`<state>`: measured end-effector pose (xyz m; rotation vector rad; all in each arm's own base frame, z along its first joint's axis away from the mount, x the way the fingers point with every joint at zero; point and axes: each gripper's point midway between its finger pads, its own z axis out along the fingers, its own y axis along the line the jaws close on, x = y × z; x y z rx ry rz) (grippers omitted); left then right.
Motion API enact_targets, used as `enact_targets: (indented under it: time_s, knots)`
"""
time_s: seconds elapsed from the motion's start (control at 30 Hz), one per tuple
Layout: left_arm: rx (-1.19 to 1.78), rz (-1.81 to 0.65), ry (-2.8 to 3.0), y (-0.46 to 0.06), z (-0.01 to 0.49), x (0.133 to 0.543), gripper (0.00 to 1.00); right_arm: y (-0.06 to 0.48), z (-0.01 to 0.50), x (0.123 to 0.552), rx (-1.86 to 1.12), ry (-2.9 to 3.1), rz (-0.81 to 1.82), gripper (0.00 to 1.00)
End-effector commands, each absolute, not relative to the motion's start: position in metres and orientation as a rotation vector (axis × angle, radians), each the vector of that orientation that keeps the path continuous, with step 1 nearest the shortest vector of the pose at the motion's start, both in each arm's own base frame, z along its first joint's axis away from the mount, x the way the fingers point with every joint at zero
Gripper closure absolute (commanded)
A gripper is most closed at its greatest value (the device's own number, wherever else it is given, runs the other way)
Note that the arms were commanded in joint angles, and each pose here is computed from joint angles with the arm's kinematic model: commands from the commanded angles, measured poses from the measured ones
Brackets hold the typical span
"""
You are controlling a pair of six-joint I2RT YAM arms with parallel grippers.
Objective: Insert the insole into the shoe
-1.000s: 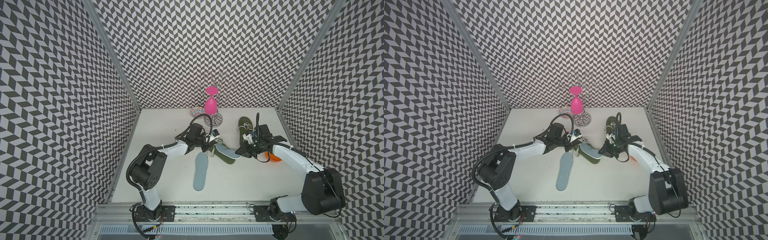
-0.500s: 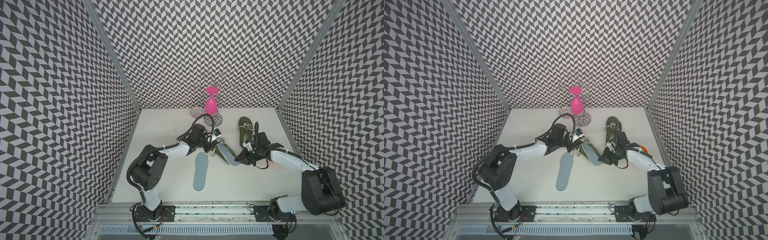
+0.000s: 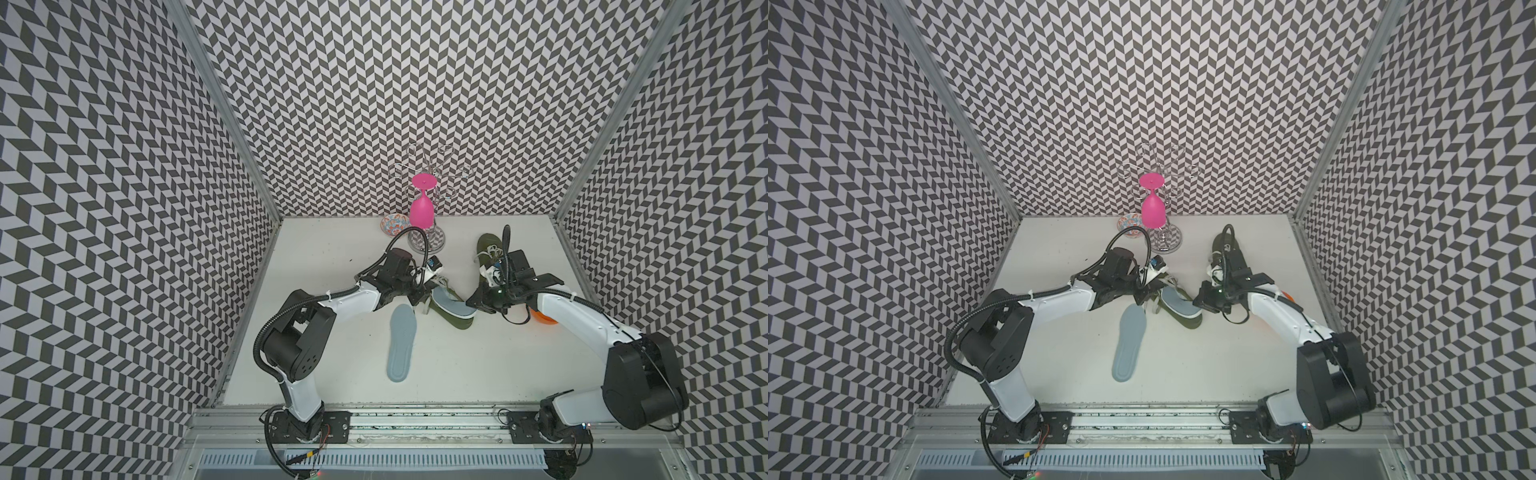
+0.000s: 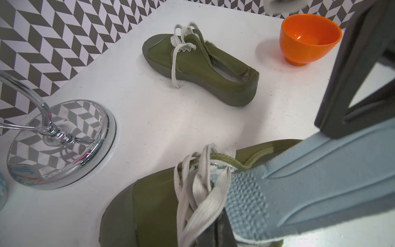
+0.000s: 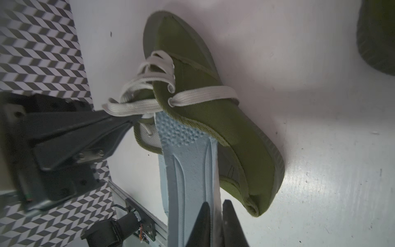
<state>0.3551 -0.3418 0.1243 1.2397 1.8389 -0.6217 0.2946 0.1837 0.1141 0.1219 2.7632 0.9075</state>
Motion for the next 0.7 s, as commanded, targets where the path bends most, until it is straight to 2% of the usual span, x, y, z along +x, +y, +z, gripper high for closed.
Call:
enact_targets:
  time_s: [0.0,0.13,0.3,0.5,0.67]
  knots:
    - [1.176,-0.668,1.786,-0.356,0.158,0.361,1.00,0.197,0.127,0.311,0.038,2.682,0.870,0.86]
    - [1.087,-0.656,1.875,-0.354,0.159,0.372,1.00,0.193,0.113,0.305,0.108,2.693,0.868,0.86]
    - [0.977,-0.658,1.940,-0.354,0.157,0.374,1.00,0.188,0.097,0.297,0.282,2.665,1.023,0.76]
    - [0.908,-0.618,1.985,-0.349,0.147,0.379,1.00,0.190,0.105,0.283,0.366,2.636,1.118,0.54]
    - [0.851,-0.580,1.990,-0.342,0.149,0.386,1.00,0.192,0.112,0.261,0.466,2.602,1.260,0.40]
